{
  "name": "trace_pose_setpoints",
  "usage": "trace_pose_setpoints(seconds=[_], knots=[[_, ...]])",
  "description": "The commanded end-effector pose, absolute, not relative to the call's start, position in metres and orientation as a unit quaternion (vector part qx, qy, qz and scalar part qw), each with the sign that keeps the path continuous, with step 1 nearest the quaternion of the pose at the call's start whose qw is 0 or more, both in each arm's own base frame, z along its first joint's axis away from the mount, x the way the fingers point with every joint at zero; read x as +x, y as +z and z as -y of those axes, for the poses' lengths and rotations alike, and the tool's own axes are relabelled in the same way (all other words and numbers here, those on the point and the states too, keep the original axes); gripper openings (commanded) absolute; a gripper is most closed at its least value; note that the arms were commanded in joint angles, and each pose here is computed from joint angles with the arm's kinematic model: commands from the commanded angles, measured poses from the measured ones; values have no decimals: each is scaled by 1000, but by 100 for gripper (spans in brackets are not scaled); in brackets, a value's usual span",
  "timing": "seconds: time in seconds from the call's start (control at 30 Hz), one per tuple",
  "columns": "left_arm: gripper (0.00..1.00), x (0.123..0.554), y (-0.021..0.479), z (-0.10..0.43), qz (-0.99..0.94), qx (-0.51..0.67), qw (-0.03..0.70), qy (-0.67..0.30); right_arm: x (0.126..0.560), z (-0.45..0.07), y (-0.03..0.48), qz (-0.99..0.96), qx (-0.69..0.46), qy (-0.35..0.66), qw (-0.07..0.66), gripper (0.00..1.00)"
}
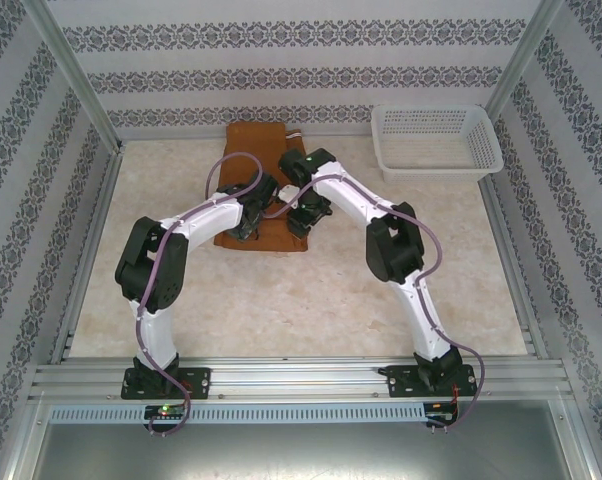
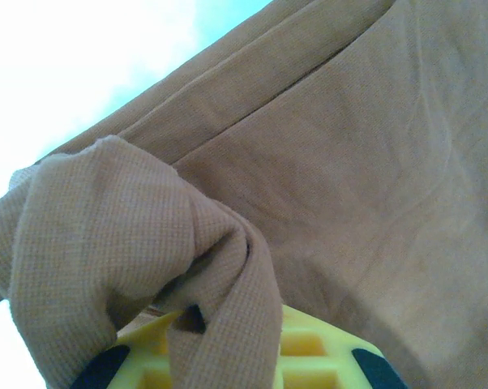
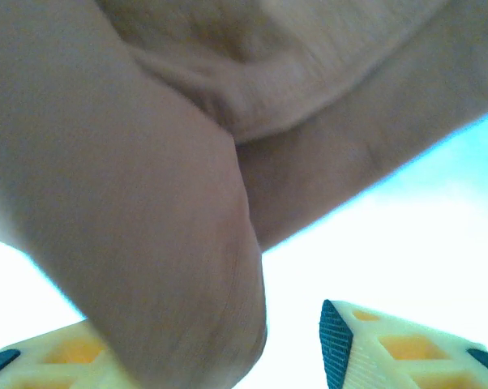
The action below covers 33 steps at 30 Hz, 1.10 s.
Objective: Roll up the long pants
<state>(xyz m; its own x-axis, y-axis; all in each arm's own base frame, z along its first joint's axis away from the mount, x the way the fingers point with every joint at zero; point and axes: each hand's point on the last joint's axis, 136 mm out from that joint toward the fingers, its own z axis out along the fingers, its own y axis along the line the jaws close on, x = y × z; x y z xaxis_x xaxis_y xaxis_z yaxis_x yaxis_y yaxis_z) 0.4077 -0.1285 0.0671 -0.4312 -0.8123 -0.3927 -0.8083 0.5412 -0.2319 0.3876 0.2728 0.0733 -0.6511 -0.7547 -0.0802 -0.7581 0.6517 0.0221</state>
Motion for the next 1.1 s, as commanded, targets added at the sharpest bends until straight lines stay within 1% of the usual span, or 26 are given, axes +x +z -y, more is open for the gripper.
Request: trace_pose_setpoints(seconds=[0.0, 0.07, 0.1, 0.13, 0.2, 0.37, 0.43, 0.5, 0.67, 0.8, 0.97, 1.0, 1.03, 1.07], knots=[[10, 384, 39, 94, -854, -477, 191, 78, 369, -280, 138, -897, -427, -2, 111, 55], [13, 386, 36, 94, -854, -481, 184, 75, 360, -293, 149, -891, -430, -5, 145, 56], [15, 388, 35, 94, -855, -480, 182, 72, 353, -301, 150, -888, -433, 2, 156, 58], [15, 391, 35, 94, -855, -480, 182, 71, 345, -309, 153, -882, -439, 11, 170, 67], [15, 394, 34, 95, -856, -480, 180, 68, 332, -321, 147, -868, -460, 17, 187, 72], [14, 405, 28, 102, -857, -485, 171, 40, 322, -343, 120, -835, -503, -13, 222, 74], [14, 409, 27, 107, -860, -481, 166, 34, 322, -358, 115, -813, -528, -31, 243, 74], [14, 412, 27, 111, -864, -477, 162, 28, 328, -365, 105, -795, -550, -61, 247, 75], [13, 416, 29, 115, -867, -470, 162, 17, 351, -370, 84, -763, -583, -115, 255, 75], [14, 418, 29, 118, -871, -465, 158, 11, 370, -369, 71, -755, -588, -123, 265, 75], [14, 420, 26, 125, -876, -458, 151, -5, 383, -362, 47, -750, -594, -134, 260, 74], [14, 421, 26, 126, -877, -457, 150, -7, 384, -360, 41, -750, -594, -134, 258, 70], [16, 421, 26, 127, -878, -455, 150, -10, 384, -358, 35, -752, -594, -132, 252, 63], [21, 422, 26, 128, -878, -453, 151, -14, 384, -357, 30, -754, -596, -128, 245, 57]])
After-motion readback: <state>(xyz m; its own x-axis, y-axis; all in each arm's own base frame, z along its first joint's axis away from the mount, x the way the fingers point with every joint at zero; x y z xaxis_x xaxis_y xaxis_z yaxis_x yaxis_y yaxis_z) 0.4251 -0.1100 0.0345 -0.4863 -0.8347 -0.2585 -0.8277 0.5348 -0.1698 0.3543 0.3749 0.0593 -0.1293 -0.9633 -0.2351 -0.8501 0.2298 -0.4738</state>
